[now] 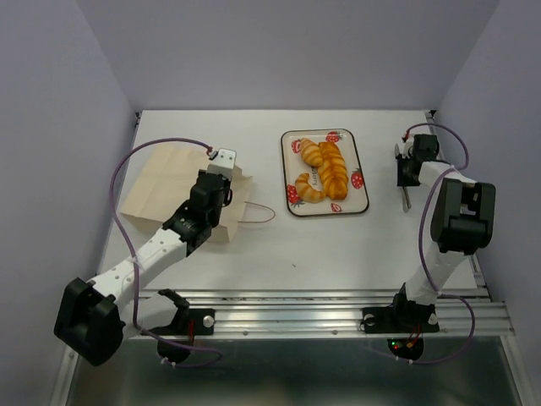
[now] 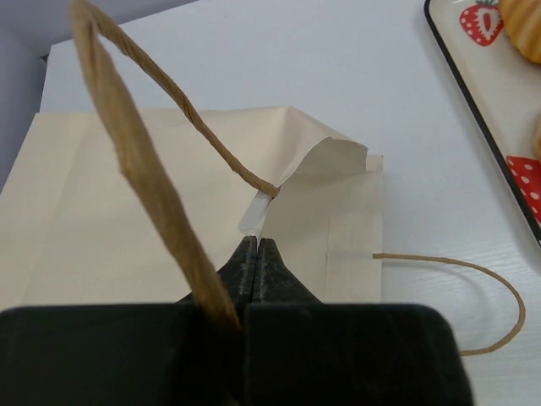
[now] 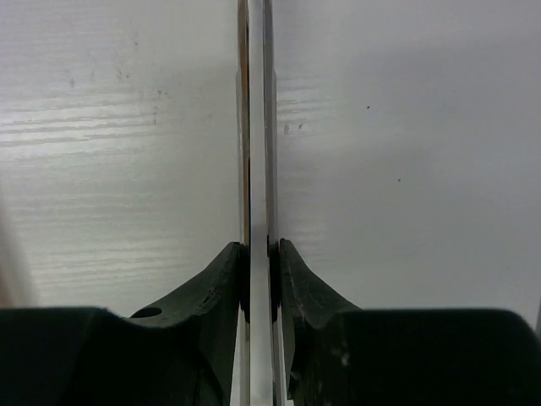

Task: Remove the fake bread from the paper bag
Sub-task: Place the paper bag at the center of the board, then reset both arms

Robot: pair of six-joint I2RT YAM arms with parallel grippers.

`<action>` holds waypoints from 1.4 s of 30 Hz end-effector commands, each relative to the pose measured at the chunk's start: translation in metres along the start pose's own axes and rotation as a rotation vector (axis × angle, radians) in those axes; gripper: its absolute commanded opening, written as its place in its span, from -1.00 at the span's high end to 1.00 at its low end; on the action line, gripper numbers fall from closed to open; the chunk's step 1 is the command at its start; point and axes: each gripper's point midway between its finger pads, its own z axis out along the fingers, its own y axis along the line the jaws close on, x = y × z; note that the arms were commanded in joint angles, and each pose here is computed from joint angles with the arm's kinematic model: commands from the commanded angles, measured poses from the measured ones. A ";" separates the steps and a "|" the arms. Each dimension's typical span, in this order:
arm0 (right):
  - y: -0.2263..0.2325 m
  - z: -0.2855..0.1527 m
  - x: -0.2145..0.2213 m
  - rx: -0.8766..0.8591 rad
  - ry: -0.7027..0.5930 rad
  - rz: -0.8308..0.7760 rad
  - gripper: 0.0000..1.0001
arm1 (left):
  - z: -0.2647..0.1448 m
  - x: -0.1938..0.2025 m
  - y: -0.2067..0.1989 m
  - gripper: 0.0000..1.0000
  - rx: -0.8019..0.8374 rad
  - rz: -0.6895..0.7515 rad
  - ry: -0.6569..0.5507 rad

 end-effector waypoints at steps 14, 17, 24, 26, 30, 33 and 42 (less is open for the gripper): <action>-0.011 -0.020 -0.050 0.043 -0.174 0.134 -1.00 | 0.027 -0.027 0.002 -0.50 -0.077 -0.027 0.003; -0.013 -0.046 -0.067 0.051 -0.241 0.165 -1.00 | 0.022 -0.038 0.004 -0.71 -0.069 -0.044 -0.019; -0.023 -0.123 -0.102 0.088 -0.416 0.299 -1.00 | -0.004 -0.089 0.007 -0.97 -0.010 -0.149 -0.143; -0.023 -0.140 -0.102 0.092 -0.424 0.366 -1.00 | -0.014 -0.104 0.010 -0.97 0.000 -0.219 -0.179; -0.034 -0.179 -0.096 0.158 -0.476 0.538 -1.00 | -0.051 -0.144 0.024 -0.97 0.026 -0.459 -0.289; -0.035 -0.198 -0.088 0.168 -0.502 0.652 -1.00 | -0.071 -0.157 0.024 -0.97 0.088 -0.557 -0.335; -0.033 -0.231 -0.051 0.179 -0.544 0.804 -1.00 | -0.102 -0.143 0.051 -0.97 0.018 -0.710 -0.345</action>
